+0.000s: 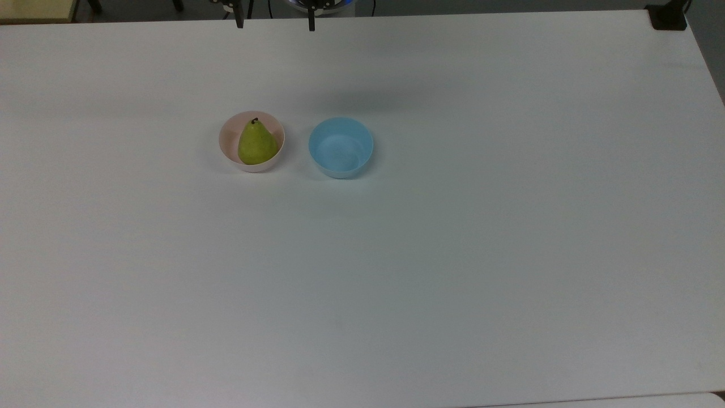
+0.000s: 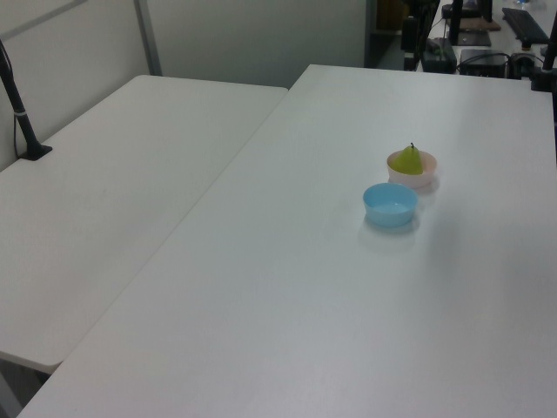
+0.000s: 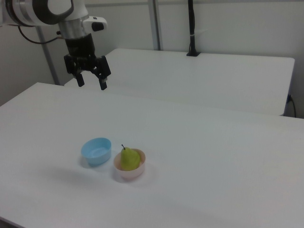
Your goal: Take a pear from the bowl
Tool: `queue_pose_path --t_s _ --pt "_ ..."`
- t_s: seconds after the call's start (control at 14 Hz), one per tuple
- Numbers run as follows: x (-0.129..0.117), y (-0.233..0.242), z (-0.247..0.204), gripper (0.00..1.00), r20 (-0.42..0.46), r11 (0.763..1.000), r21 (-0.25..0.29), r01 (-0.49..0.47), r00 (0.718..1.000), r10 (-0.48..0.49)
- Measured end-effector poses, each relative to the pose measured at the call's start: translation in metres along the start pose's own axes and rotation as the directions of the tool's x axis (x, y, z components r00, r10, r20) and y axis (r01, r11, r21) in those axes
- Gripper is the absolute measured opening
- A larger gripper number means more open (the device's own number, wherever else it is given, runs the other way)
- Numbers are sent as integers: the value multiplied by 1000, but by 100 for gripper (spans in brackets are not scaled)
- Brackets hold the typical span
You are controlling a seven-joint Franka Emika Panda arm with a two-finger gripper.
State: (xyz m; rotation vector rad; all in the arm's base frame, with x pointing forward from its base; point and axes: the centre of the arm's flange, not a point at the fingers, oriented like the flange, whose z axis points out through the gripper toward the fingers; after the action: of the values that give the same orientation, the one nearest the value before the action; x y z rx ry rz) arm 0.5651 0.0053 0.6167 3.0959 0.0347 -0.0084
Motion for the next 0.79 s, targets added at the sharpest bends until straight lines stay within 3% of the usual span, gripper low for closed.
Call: queue_pose_path --t_s 0.79 --pt "0 19 1 100 0 999 -1 -32 999 32"
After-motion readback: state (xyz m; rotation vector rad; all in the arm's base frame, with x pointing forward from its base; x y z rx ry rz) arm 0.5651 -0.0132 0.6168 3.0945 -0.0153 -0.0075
